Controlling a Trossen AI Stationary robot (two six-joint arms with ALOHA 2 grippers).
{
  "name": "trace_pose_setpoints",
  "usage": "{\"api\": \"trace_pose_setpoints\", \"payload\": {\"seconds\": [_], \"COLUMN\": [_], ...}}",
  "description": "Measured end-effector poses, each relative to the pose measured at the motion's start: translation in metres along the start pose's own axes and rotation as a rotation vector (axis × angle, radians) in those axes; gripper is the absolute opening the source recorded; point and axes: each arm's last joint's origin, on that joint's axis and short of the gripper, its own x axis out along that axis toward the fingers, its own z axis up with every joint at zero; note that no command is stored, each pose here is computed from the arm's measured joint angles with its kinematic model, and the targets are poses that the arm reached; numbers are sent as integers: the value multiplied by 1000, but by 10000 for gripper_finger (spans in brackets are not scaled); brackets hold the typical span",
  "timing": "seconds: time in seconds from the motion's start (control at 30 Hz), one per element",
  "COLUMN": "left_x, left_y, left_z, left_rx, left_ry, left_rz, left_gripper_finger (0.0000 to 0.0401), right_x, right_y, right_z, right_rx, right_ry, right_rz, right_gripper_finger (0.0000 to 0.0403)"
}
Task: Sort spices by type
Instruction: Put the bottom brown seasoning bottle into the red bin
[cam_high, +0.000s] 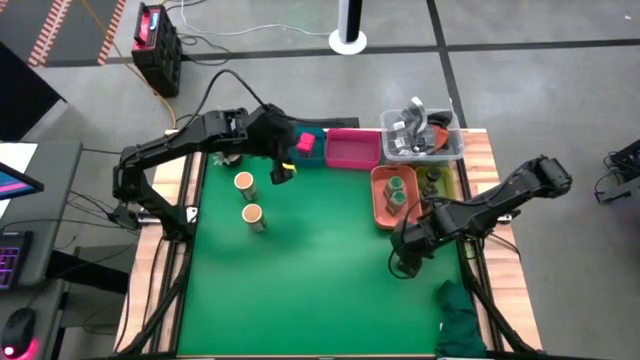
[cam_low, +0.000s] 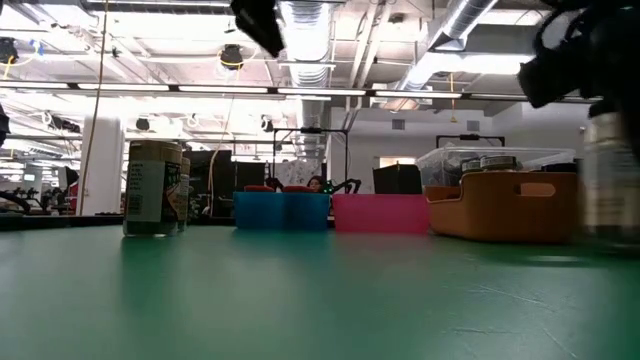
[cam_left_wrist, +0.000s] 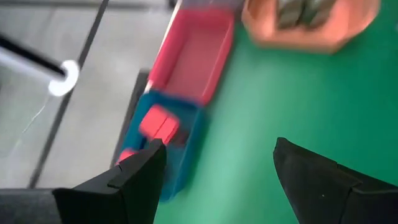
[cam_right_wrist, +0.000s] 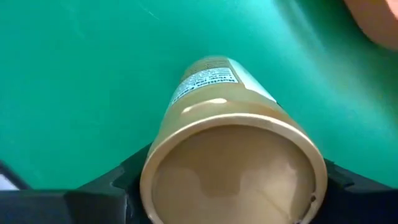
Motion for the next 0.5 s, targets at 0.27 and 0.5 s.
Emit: {"api": "trace_pose_setpoints", "payload": {"seconds": [0.27, 0.5], "left_x": [12, 24], "left_y": [-5, -15], "left_z": [15, -12], "left_rx": [-38, -61], "left_ry": [-210, -223], "left_rz": [-103, -143], "left_gripper_finger": [283, 283], "right_x": [-14, -36], "right_y": [16, 21], "right_z": [19, 37], "right_rx": [21, 20], "right_ry": [-146, -276], "right_rz": [141, 177], "right_gripper_finger": [292, 292]}}
